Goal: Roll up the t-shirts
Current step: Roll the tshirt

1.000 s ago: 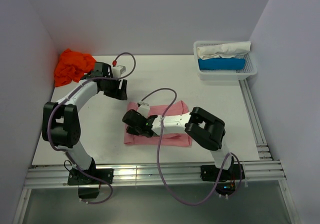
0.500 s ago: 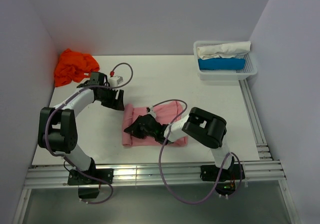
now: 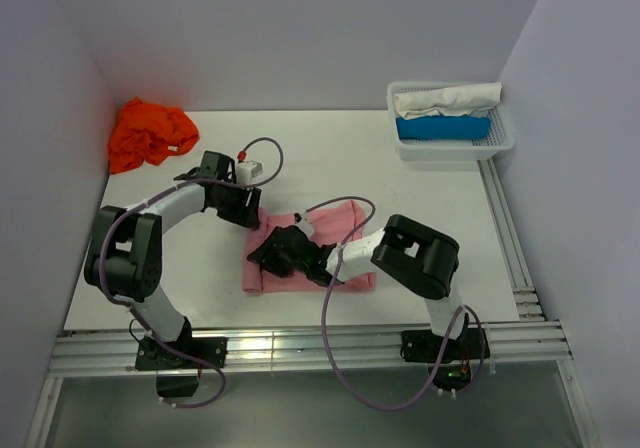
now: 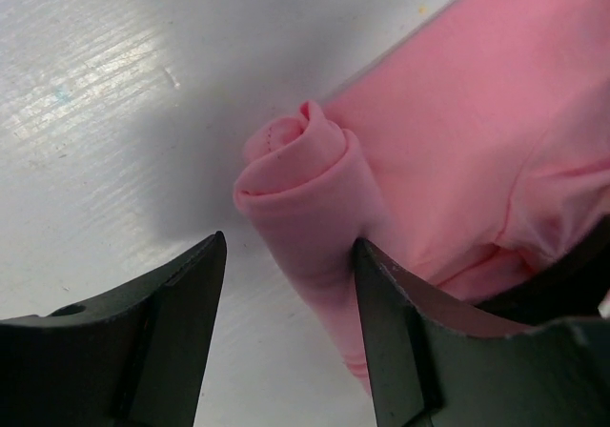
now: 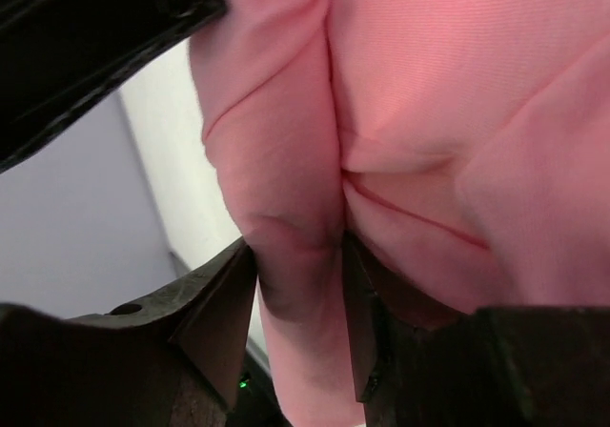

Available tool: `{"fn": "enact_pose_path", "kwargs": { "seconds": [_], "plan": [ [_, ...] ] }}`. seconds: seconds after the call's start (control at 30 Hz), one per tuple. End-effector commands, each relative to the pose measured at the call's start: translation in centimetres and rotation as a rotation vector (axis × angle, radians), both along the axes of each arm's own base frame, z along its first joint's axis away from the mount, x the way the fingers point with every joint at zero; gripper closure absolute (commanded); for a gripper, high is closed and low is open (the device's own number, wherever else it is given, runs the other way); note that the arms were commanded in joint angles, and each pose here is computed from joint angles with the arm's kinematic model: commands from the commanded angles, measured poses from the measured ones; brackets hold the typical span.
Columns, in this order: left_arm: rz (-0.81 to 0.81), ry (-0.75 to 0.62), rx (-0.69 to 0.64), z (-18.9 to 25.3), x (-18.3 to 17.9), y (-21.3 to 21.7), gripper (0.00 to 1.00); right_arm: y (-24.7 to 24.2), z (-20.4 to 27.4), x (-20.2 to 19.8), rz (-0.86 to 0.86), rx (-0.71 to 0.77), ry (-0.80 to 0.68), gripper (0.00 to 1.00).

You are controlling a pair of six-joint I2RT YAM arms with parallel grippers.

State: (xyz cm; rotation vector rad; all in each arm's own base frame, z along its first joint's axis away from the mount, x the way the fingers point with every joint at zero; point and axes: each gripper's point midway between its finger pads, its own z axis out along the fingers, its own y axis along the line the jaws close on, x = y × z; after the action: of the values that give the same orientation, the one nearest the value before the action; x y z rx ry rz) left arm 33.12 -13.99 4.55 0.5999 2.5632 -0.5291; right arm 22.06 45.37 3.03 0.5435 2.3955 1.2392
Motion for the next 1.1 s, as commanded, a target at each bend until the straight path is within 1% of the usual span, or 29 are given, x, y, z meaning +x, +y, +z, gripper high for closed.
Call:
{"fn": "enact_pose_path", "kwargs": {
  "seconds": [0.0,0.13,0.17,0.2,0.27,0.3,0.5,0.6,0.67,0.73,0.77,0.8,0.87,0.93,0.97,1.03,1.07],
  "plan": [
    [0.033,-0.04,0.044,-0.4,1.3,-0.1,0.38,-1.7,0.1,-0.1,-0.034,-0.187,-0.024,0.52],
    [0.038,-0.052,0.08,-0.7,1.6,-0.2,0.39,-2.5,0.8,-0.4,-0.042,-0.309,-0.054,0.53],
    [0.041,-0.053,0.089,-0.8,1.7,-0.1,0.39,-2.7,1.0,-0.4,-0.045,-0.343,-0.052,0.6],
    [0.042,-0.053,0.092,-0.9,1.8,-0.2,0.39,-2.8,0.9,-0.7,-0.041,-0.362,-0.052,0.64],
    [0.039,-0.054,0.098,-0.9,1.9,-0.3,0.39,-2.7,0.9,-1.2,-0.03,-0.384,-0.056,0.68],
    [0.041,-0.053,0.102,-0.9,2.0,-0.3,0.39,-2.9,0.6,-1.5,-0.031,-0.403,-0.048,0.76],
    [0.038,-0.061,0.114,-0.7,2.4,-0.5,0.39,-2.9,-0.6,-3.4,0.011,-0.443,-0.022,0.79],
    [0.041,-0.067,0.117,-0.5,2.6,-0.6,0.39,-2.9,-1.1,-4.2,0.03,-0.469,-0.014,0.78],
    [0.037,-0.067,0.116,-0.4,2.6,-0.6,0.39,-2.9,-1.0,-4.3,0.031,-0.481,-0.019,0.76],
    [0.035,-0.071,0.119,-0.3,2.5,-0.7,0.39,-3.2,-0.5,-4.1,0.015,-0.504,-0.033,0.64],
    [0.032,-0.071,0.119,-0.3,2.5,-0.8,0.39,-2.9,0.1,-3.7,0.006,-0.496,-0.045,0.64],
    [0.031,-0.074,0.119,-0.2,2.5,-0.9,0.39,-3.1,0.4,-3.6,0.007,-0.512,-0.057,0.58],
    [0.03,-0.075,0.124,-0.2,2.5,-0.9,0.39,-3.1,2.0,-2.8,-0.015,-0.532,-0.089,0.53],
    [0.027,-0.076,0.124,-0.2,2.5,-0.9,0.39,-2.3,3.9,-2.1,-0.028,-0.538,-0.124,0.52],
    [0.025,-0.076,0.124,-0.1,2.4,-1.0,0.39,-3.1,4.2,-1.7,-0.045,-0.585,-0.141,0.52],
    [0.024,-0.075,0.125,-0.1,2.4,-1.0,0.39,-2.4,6.0,-1.1,-0.06,-0.59,-0.174,0.52],
    [0.022,-0.076,0.127,-0.1,2.4,-1.0,0.39,-2.8,6.3,-1.0,-0.062,-0.618,-0.179,0.52]
  ]
}}
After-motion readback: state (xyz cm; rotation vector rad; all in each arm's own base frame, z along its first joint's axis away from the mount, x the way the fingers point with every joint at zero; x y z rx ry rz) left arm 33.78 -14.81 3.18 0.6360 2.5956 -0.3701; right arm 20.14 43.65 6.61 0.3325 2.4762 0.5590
